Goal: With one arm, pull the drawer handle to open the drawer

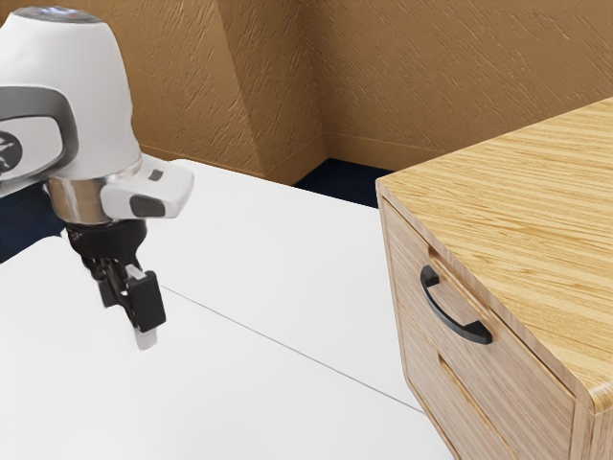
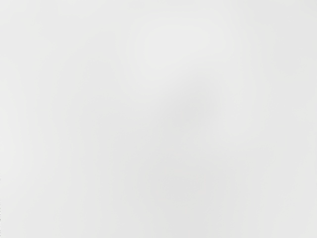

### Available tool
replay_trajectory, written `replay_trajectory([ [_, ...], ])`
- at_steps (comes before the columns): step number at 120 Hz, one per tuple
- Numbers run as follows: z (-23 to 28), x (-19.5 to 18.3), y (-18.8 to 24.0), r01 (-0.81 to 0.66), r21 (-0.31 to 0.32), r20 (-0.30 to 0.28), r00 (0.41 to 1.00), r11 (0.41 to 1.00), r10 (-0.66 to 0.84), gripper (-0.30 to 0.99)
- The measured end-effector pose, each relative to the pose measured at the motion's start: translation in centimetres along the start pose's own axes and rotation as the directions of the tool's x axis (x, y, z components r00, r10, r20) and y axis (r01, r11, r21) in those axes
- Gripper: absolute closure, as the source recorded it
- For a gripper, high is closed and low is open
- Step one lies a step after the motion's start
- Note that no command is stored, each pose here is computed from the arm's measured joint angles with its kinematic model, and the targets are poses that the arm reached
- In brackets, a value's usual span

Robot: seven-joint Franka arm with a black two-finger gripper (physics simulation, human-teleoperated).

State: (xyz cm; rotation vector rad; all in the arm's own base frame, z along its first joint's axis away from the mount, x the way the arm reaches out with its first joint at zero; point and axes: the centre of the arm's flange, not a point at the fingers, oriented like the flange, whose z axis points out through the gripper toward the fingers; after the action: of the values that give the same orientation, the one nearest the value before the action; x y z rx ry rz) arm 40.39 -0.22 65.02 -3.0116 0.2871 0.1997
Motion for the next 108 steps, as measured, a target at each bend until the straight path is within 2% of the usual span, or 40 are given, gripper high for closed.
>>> replay_trajectory([
  [11, -0.8, 1.0, 0.4, 0.010, 0.014, -0.087, 0.996, 1.000, -0.008, 0.00],
  [19, -1.2, 1.9, 2.1, 0.032, -0.002, -0.154, 0.988, 0.999, -0.032, 0.00],
  [28, -2.1, 2.7, 5.9, 0.080, -0.068, -0.211, 0.973, 0.994, -0.093, 0.00],
  [36, -2.6, 2.9, 8.7, 0.144, -0.152, -0.227, 0.958, 0.978, -0.177, 0.00],
  [51, -2.9, 3.1, 11.6, 0.300, -0.302, -0.210, 0.905, 0.905, -0.370, 0.00],
  [70, -3.4, 3.8, 12.8, 0.469, -0.452, -0.166, 0.792, 0.759, -0.588, 0.00],
  [83, -4.2, 4.1, 14.3, 0.525, -0.523, -0.134, 0.727, 0.672, -0.673, 0.00],
  [108, -4.5, 4.7, 16.4, 0.592, -0.611, -0.067, 0.623, 0.526, -0.779, 0.00],
])
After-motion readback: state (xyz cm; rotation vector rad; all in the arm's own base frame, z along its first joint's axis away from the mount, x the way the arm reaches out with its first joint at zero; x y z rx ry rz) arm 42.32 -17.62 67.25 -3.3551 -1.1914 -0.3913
